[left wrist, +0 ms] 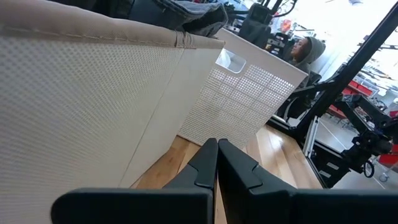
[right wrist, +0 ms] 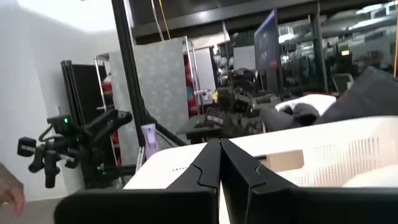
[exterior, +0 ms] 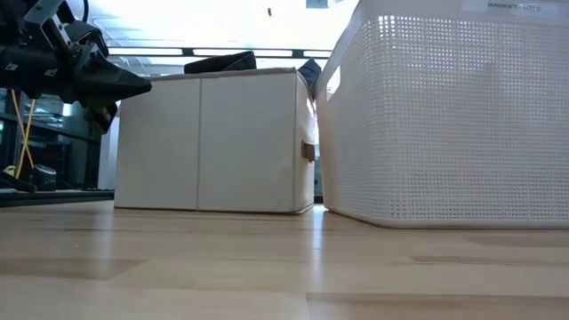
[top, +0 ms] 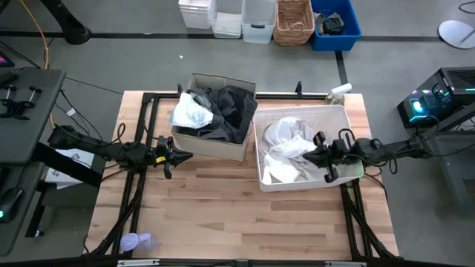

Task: Sort clothes
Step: Return to Home Position

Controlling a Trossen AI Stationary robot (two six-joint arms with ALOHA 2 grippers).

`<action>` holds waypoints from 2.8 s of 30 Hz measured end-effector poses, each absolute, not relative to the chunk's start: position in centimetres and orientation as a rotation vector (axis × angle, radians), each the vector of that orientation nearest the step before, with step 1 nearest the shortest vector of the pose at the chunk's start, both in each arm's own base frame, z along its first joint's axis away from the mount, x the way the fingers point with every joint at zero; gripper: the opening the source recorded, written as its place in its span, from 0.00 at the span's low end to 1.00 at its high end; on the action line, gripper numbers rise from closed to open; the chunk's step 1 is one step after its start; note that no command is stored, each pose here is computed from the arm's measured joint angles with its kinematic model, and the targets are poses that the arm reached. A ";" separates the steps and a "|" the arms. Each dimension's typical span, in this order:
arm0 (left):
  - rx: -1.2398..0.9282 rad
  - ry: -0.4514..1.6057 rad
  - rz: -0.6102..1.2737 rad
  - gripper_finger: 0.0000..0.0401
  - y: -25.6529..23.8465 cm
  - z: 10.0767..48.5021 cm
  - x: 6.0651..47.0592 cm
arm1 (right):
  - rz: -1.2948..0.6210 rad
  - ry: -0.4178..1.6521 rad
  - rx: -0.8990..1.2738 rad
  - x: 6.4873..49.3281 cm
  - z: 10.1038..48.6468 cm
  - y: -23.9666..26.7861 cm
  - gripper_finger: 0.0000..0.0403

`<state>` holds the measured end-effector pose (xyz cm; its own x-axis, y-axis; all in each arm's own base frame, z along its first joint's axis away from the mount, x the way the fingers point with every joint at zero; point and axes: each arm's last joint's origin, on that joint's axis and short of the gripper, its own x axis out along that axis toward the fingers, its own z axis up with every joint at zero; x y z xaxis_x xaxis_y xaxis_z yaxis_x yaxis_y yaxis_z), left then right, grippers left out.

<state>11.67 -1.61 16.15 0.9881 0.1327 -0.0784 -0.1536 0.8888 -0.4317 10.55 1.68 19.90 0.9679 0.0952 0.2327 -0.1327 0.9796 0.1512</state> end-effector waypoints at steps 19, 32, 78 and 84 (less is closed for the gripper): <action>-0.452 0.047 0.148 0.00 -1.6 16.1 11.7 | 0.140 -0.213 0.366 10.6 19.9 1.7 0.00; -0.452 0.047 0.148 0.00 -1.6 16.1 11.7 | 0.141 -0.215 0.368 10.6 19.9 1.7 0.00; -0.452 0.047 0.148 0.00 -1.6 16.2 11.7 | 0.142 -0.215 0.368 10.6 19.9 1.7 0.00; -0.453 0.047 0.148 0.00 -1.6 16.2 11.7 | 0.142 -0.215 0.368 10.6 19.9 1.7 0.00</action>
<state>11.67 -1.62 16.16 0.9882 0.1317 -0.0781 -0.1526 0.8886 -0.4325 10.55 1.69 19.88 0.9672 0.0986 0.2339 -0.1765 0.9235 0.3406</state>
